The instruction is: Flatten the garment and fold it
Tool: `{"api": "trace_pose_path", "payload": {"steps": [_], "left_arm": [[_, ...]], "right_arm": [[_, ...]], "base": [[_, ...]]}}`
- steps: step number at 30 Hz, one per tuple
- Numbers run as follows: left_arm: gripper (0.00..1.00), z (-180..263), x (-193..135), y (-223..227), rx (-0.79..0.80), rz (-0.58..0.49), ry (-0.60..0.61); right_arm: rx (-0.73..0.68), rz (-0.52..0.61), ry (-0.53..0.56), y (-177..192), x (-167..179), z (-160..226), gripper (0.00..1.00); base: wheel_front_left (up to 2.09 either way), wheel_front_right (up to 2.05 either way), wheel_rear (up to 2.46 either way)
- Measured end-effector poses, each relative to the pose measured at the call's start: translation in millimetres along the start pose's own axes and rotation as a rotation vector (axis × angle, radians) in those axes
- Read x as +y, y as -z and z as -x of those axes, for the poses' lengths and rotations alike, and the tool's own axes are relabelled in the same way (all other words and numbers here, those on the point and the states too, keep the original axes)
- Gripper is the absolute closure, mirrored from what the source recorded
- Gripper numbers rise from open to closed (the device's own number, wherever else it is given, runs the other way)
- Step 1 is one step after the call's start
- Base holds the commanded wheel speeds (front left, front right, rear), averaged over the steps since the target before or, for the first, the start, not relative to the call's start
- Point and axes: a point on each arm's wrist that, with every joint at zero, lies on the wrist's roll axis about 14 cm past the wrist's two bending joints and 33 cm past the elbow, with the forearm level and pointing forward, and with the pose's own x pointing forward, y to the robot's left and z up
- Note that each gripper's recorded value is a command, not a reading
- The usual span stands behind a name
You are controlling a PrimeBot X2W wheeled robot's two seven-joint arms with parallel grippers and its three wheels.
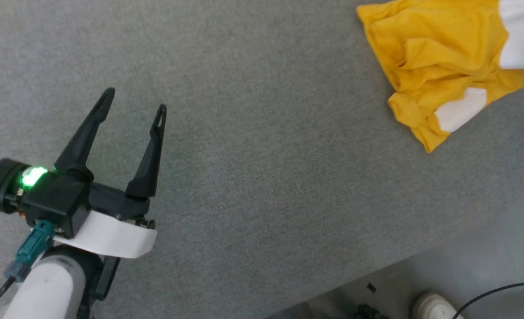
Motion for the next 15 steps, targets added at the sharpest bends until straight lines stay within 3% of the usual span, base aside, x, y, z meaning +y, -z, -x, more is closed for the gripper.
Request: {"api": "trace_pose_path", "payload": {"steps": [7, 8, 9, 10, 11, 15], "left_arm": [[0.0, -6, 8, 25, 0.044, 0.008, 0.013], [0.0, -6, 9, 28, 0.048, 0.008, 0.01], [0.0, -5, 11, 31, 0.058, 0.007, 0.008], [0.0, -5, 12, 35, 0.066, 0.008, 0.006], [0.0, -4, 14, 38, 0.075, 0.01, 0.003], [0.0, -2, 17, 43, 0.087, 0.01, -0.005]], "right_arm": [[0.071, -0.007, 0.071, 42, -7, -22, 0.98], [0.083, -0.013, 0.075, 49, -6, -25, 0.91], [0.093, -0.016, 0.079, 54, -4, -28, 0.72], [0.101, -0.017, 0.082, 58, -2, -31, 0.13], [0.1, -0.022, 0.086, 59, 0, -34, 0.0], [0.099, -0.019, 0.084, 61, 9, -40, 0.0]], "base": [[0.0, 0.0, 0.0], [0.0, 0.0, 0.0], [0.0, 0.0, 0.0], [0.0, 0.0, 0.0], [0.0, 0.0, 0.0], [0.0, 0.0, 0.0]]}}
